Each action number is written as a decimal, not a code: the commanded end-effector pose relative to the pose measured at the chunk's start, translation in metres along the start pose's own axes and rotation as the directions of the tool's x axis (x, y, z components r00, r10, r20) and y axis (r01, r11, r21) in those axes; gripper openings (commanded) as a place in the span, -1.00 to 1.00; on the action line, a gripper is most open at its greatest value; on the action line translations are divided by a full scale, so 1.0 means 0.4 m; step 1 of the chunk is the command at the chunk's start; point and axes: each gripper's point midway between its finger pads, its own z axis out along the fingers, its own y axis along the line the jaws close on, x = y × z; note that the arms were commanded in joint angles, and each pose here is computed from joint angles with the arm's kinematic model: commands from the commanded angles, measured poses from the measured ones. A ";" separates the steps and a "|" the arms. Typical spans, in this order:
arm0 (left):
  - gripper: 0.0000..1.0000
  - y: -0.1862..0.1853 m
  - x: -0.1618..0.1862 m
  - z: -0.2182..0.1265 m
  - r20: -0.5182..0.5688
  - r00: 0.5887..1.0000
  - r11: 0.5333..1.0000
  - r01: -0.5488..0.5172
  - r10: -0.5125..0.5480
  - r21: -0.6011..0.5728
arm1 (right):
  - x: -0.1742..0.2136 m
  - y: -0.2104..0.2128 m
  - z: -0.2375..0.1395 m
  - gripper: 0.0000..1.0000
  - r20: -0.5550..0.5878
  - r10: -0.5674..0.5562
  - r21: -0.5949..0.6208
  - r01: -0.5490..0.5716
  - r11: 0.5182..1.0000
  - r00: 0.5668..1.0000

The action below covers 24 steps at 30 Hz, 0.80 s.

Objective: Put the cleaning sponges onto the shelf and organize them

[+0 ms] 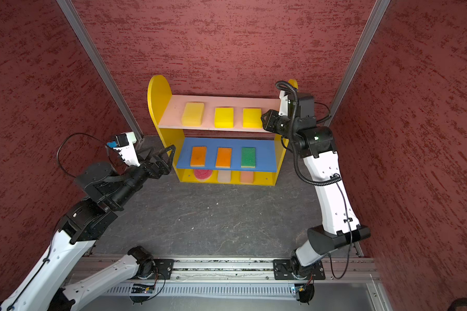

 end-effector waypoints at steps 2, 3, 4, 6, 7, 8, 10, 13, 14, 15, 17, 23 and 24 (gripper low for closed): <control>0.99 0.030 0.002 -0.007 0.006 1.000 0.999 0.001 -0.001 -0.050 | -0.045 0.038 -0.107 -0.20 0.144 0.024 -0.080 -0.012 0.997 0.989; 0.99 0.035 0.004 -0.010 0.007 1.000 0.998 0.001 -0.001 -0.058 | -0.032 0.048 -0.119 -0.20 0.138 0.038 -0.113 -0.023 0.993 0.990; 0.99 0.044 0.007 -0.013 0.006 1.000 0.997 0.000 0.001 -0.072 | -0.018 0.056 -0.136 -0.20 0.142 0.056 -0.148 -0.035 0.988 0.988; 0.99 0.060 0.016 -0.021 0.007 1.000 0.995 -0.002 0.003 -0.097 | 0.001 0.062 -0.173 -0.20 0.175 0.087 -0.196 -0.051 0.979 0.981; 0.99 0.069 0.020 -0.026 0.005 1.000 0.994 0.000 0.001 -0.111 | 0.014 0.058 -0.192 -0.20 0.190 0.094 -0.205 -0.054 0.977 0.977; 0.99 0.077 0.027 -0.030 -0.001 1.000 0.993 -0.001 0.001 -0.121 | 0.023 0.050 -0.210 -0.20 0.204 0.098 -0.199 -0.057 0.978 0.974; 0.99 0.089 0.037 -0.035 -0.011 1.000 0.990 0.000 -0.001 -0.139 | 0.044 0.038 -0.236 -0.20 0.214 0.092 -0.185 -0.052 0.981 0.973; 0.99 0.123 0.051 -0.042 -0.005 1.000 0.980 0.003 -0.005 -0.199 | 0.092 0.026 -0.258 -0.19 0.235 0.037 -0.174 0.005 0.985 0.971; 0.99 0.140 0.060 -0.045 0.001 1.000 0.973 0.004 -0.004 -0.229 | 0.111 0.009 -0.260 -0.16 0.248 0.018 -0.150 0.020 0.988 0.969; 0.99 0.163 0.069 -0.049 0.013 1.000 0.963 0.007 -0.003 -0.268 | 0.130 -0.019 -0.262 -0.14 0.264 0.000 -0.106 0.029 0.994 0.964; 0.99 0.194 0.089 -0.056 0.029 0.999 0.951 -0.009 0.019 -0.309 | 0.169 -0.080 -0.261 -0.14 0.281 -0.034 -0.012 0.039 0.999 0.959; 0.99 0.286 0.175 -0.060 0.045 0.996 0.902 -0.045 0.071 -0.429 | 0.307 -0.272 -0.186 0.97 0.271 -0.148 0.254 0.078 0.964 0.951; 0.99 0.297 0.197 -0.052 0.029 0.996 0.896 -0.059 0.079 -0.440 | 0.328 -0.296 -0.171 0.97 0.268 -0.160 0.280 0.082 0.957 0.950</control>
